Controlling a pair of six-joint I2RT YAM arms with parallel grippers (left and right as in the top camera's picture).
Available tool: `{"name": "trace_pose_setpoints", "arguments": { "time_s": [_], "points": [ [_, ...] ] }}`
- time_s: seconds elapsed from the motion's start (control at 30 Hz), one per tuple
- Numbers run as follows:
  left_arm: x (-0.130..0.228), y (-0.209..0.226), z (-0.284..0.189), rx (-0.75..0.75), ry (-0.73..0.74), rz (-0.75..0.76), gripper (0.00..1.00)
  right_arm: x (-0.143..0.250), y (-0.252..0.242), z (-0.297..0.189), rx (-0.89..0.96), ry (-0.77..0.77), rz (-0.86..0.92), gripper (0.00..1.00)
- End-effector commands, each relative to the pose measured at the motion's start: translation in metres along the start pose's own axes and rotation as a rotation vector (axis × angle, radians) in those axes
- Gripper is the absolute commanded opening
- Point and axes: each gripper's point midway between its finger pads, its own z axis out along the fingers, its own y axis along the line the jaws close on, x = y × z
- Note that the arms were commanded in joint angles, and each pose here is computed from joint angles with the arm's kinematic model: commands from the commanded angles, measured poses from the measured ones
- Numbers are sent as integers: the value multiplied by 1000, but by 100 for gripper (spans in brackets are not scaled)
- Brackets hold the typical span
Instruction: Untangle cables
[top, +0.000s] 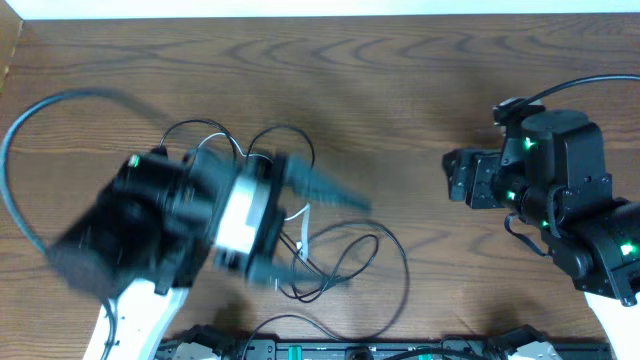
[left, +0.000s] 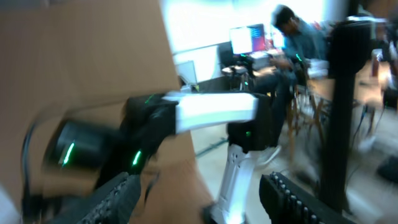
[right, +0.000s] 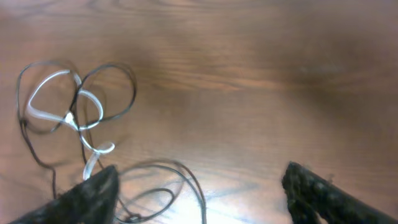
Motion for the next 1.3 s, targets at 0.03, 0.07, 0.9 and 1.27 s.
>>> {"name": "trace_pose_setpoints", "arguments": {
  "time_s": [0.03, 0.07, 0.9, 1.27],
  "points": [
    [21, 52, -26, -121, 18, -235, 67, 7, 22, -1, -133, 40, -134, 88],
    [25, 62, -32, -148, 15, -277, 64, 9, 26, 0, -152, 52, -157, 89],
    [100, 124, -329, -1062, -317, -610, 35, 126, 146, 183, -240, 470, -559, 91],
    [234, 107, -390, -1353, -575, -806, 35, 155, 196, 228, -262, 419, -489, 95]
  ]
}}
